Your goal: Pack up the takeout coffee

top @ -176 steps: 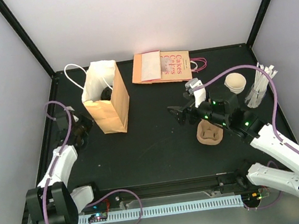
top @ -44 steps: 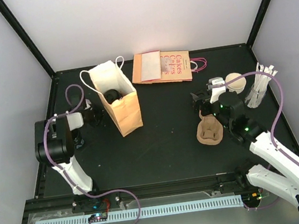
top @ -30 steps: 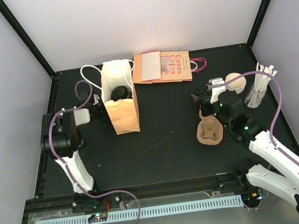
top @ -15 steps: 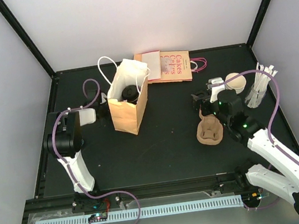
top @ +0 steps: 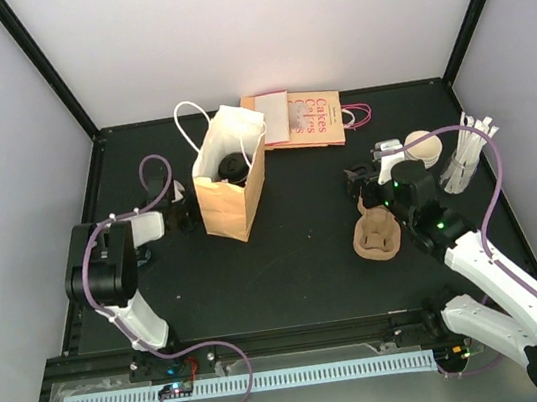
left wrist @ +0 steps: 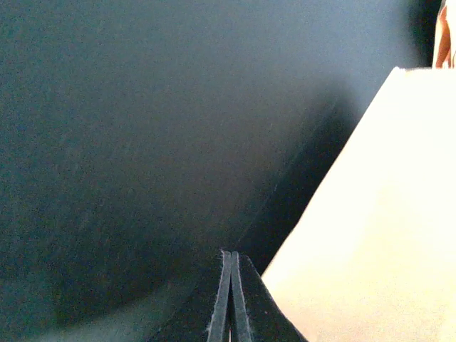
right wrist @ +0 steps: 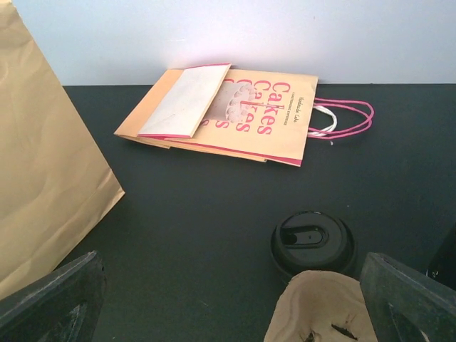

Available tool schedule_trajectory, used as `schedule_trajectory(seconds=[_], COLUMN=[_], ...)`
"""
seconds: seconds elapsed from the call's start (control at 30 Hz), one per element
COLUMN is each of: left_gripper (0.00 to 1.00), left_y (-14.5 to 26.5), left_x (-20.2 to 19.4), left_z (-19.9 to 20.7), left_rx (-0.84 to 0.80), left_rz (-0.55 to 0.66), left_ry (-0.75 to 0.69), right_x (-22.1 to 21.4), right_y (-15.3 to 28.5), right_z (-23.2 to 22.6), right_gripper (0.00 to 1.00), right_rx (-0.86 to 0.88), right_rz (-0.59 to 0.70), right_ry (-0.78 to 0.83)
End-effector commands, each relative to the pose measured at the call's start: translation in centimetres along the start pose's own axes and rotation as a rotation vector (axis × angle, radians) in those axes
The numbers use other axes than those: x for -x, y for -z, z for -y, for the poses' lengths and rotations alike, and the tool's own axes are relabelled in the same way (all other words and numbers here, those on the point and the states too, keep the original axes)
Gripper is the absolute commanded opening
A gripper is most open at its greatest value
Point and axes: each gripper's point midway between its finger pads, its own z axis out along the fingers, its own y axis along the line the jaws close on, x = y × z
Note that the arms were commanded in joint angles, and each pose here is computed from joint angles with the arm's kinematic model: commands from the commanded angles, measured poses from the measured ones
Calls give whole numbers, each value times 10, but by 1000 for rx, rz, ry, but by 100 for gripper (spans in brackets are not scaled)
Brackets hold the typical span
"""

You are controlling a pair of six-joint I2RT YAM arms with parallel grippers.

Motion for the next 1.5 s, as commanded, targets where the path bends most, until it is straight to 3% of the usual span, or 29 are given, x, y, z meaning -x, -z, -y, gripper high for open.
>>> schedule_trajectory(seconds=[0.0,0.57,0.73,0.87,1.0,1.17,1.27,1.47], left_gripper=[1,2,2,2,24,57,78,99], left_y=[12,16,33,59,87,128,142,172], left_x=[-19,-68,-45,-21,-1,24,30,38], left_z=[1,15,18,14,10,15,36,63], left_rx=[-37,-123,-67,18,67,82,14,-45], left_rz=[-28,-116,-25,113,228,388,456,658], left_ry=[-31,-40,-94,-134,-140,-182,-353,-562], right_x=[10,1,4,7,11,20,22,28], right_y=[3,2,6,8,7,6,4,0], right_z=[-2,-3,5,6,6,11,9,13], right_gripper=[100,100,100,100,100,100,100,100], right_rx=[16,30,-9,-6,-7,-43,-37,-83], right_rz=[21,5,64,116,136,179,210,344], right_ry=[-18,-19,38,58,54,62,146,277])
